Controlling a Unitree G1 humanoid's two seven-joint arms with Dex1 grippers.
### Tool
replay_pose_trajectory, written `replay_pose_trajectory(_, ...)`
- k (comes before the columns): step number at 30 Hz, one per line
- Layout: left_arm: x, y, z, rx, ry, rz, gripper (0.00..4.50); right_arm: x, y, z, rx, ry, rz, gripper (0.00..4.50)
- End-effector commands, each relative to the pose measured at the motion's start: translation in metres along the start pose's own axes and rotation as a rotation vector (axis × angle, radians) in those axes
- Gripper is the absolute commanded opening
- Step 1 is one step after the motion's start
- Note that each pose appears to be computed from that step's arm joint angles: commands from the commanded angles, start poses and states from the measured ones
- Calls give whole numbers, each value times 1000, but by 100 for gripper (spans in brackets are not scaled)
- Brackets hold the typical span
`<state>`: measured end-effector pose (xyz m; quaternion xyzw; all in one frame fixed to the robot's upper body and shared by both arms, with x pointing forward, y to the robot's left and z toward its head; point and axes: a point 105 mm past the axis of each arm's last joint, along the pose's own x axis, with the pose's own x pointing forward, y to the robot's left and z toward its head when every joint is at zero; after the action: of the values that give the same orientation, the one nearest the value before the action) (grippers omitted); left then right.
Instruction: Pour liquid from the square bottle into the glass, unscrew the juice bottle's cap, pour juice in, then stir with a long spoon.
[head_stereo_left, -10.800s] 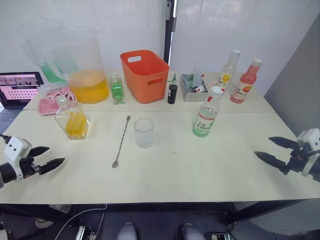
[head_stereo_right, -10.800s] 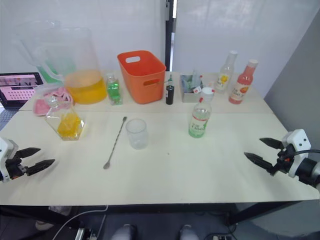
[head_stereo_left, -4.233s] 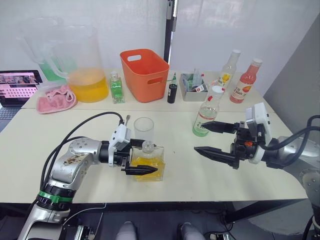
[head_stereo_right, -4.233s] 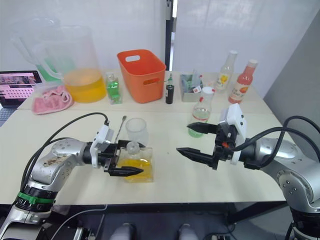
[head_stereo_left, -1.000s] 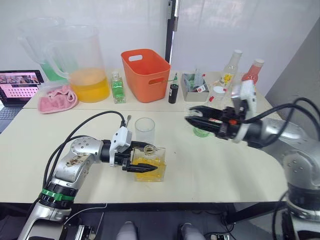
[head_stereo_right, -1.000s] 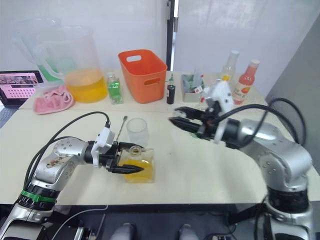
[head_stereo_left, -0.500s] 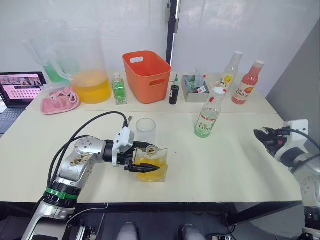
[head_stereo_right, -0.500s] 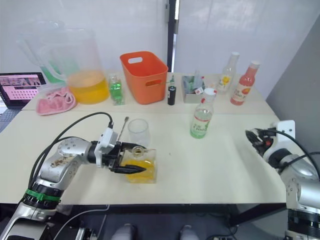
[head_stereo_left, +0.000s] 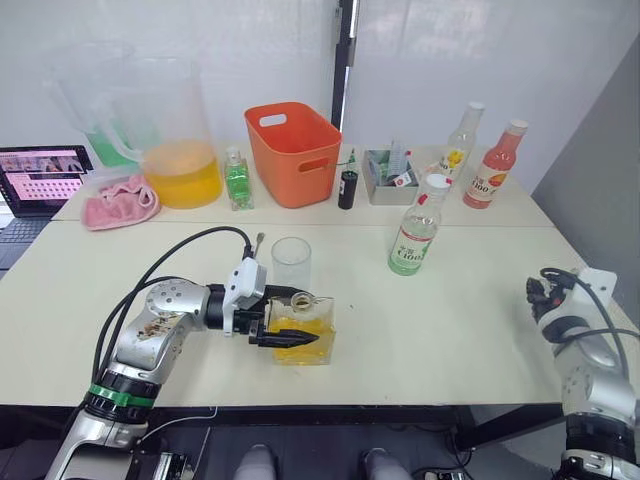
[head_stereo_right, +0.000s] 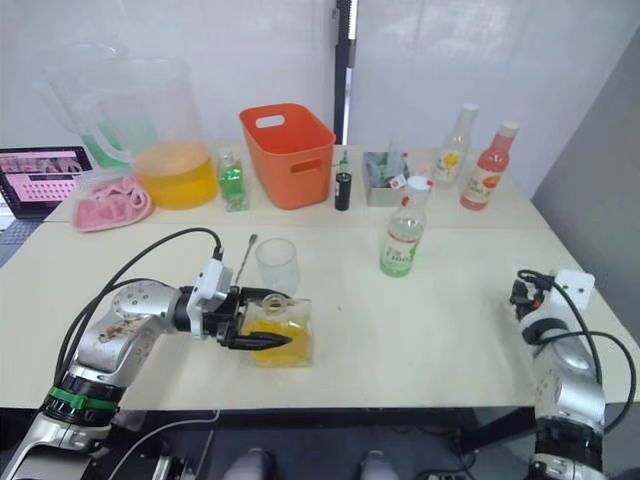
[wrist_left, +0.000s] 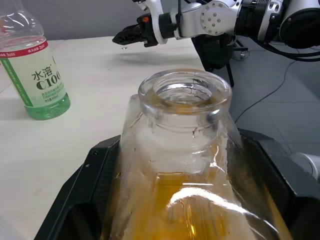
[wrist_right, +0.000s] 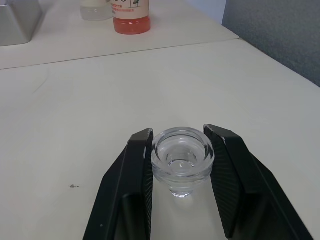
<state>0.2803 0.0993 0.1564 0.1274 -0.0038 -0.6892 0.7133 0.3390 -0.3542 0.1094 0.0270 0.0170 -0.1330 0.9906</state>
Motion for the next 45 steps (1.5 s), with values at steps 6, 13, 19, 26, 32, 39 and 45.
replay_pose_trajectory(6, 8, 4, 8, 15, -29, 14, 281, 1, -1, -11, 8, 4, -7, 108)
replay_pose_trajectory(13, 6, 7, 10, 13, -44, 41, 281, -1, -5, -11, 9, -7, -4, 211)
replay_pose_trajectory(19, 7, 5, 10, 15, -50, 25, 281, -5, -6, 3, -45, -59, 11, 409)
replay_pose_trajectory(26, 9, 2, 11, 23, -57, 13, 281, -20, 2, 47, -194, -205, 91, 447)
replay_pose_trajectory(32, 8, 2, 12, 22, -61, 16, 281, -30, 35, 75, -223, -200, 307, 447)
replay_pose_trajectory(39, 7, 0, 19, 27, -86, 42, 281, -71, 111, 77, -264, -33, 838, 447)
replay_pose_trajectory(45, -11, -15, 24, 10, -87, 66, 281, -106, 149, 85, -306, 38, 1169, 447)
